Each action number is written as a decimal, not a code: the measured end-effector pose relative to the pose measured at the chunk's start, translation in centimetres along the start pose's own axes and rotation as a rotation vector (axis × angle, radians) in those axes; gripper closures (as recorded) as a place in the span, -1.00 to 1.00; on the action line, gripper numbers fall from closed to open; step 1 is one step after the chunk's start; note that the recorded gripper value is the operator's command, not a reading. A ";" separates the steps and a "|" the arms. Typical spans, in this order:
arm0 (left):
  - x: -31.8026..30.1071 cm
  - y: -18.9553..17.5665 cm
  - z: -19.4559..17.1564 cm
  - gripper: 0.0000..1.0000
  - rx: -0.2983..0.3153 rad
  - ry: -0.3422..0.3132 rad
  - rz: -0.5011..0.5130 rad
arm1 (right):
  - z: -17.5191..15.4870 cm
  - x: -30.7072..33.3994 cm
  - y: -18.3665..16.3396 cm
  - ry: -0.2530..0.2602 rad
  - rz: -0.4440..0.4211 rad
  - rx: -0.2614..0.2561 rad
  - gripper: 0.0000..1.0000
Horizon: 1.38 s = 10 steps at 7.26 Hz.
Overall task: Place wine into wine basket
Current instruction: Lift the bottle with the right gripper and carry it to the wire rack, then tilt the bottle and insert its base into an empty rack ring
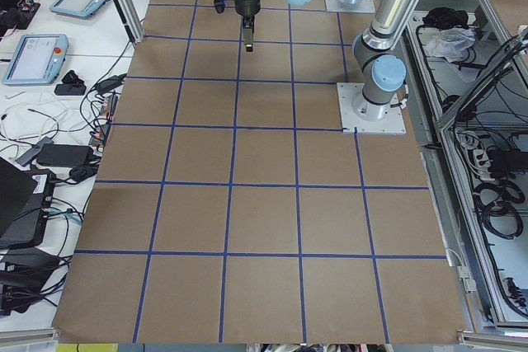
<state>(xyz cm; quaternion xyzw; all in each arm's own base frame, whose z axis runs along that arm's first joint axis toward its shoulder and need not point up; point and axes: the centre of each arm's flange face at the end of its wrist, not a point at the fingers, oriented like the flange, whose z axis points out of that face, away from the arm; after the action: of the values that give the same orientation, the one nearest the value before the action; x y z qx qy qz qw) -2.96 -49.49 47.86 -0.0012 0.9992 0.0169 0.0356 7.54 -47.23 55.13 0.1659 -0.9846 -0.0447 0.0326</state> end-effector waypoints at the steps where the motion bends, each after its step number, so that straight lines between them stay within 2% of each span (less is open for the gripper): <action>1: 0.0 0.0 0.0 -1.00 0.000 0.000 0.000 | 0.0 3.6 1.0 0.004 -0.022 -0.006 1.00; 3: 0.0 0.0 0.0 -1.00 0.000 0.001 -0.001 | 0.5 9.7 2.1 0.001 -0.071 -0.017 1.00; 6: 0.0 0.0 0.0 -1.00 0.000 0.000 0.000 | 0.4 13.8 -0.9 0.015 -0.121 -0.005 1.00; 8: 0.0 0.0 0.0 -1.00 0.000 -0.001 -0.001 | 1.6 15.2 -3.2 0.035 -0.147 0.016 1.00; 10: 0.0 0.0 0.1 -1.00 -0.002 -0.001 0.000 | 2.8 15.8 -4.6 0.037 -0.166 0.016 1.00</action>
<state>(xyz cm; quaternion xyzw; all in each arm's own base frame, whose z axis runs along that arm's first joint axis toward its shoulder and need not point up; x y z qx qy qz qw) -2.96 -49.48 47.79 -0.0015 0.9992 0.0177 0.0358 -6.09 -56.58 52.65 0.2479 -0.9670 -0.0364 0.0456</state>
